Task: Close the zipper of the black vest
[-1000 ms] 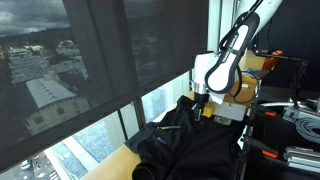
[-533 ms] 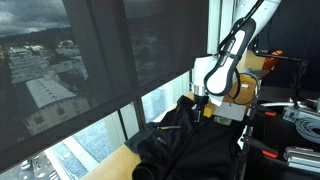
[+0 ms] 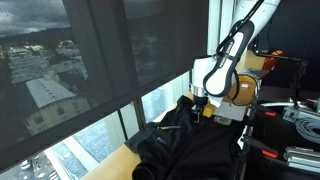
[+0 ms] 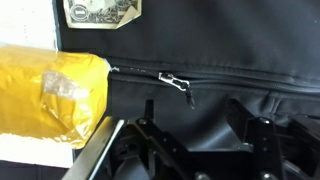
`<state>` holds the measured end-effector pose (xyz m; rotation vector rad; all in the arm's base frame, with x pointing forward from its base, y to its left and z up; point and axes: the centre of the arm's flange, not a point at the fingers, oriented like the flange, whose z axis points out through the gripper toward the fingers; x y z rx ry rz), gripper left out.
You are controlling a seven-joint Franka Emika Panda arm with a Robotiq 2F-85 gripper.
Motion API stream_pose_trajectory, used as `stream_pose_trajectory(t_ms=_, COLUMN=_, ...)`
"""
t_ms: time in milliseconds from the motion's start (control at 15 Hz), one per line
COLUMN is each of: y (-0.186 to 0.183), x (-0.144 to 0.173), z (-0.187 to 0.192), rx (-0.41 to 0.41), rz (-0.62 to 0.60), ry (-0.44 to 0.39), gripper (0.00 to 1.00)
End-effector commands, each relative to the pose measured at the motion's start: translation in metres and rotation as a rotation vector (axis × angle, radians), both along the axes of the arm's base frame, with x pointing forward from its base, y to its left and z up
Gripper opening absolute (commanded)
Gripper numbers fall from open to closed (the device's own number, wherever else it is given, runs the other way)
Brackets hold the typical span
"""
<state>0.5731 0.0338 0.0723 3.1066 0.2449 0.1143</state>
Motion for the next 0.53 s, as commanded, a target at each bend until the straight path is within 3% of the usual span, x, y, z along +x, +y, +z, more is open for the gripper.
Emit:
stream_pose_trajectory(t_ms=0, y=0.0018, x=0.0047, z=-0.0024, rx=-0.014, rz=-0.004, ry=-0.003, gripper=0.42)
stream_pose_trajectory(t_ms=333, y=-0.0017, x=0.0056, z=-0.0046, rx=-0.017, rz=-0.010, ry=0.006, gripper=0.05)
stream_pose_trajectory(t_ms=467, y=-0.0028, x=0.0062, z=-0.0047, rx=-0.018, rz=-0.012, ry=0.007, gripper=0.00)
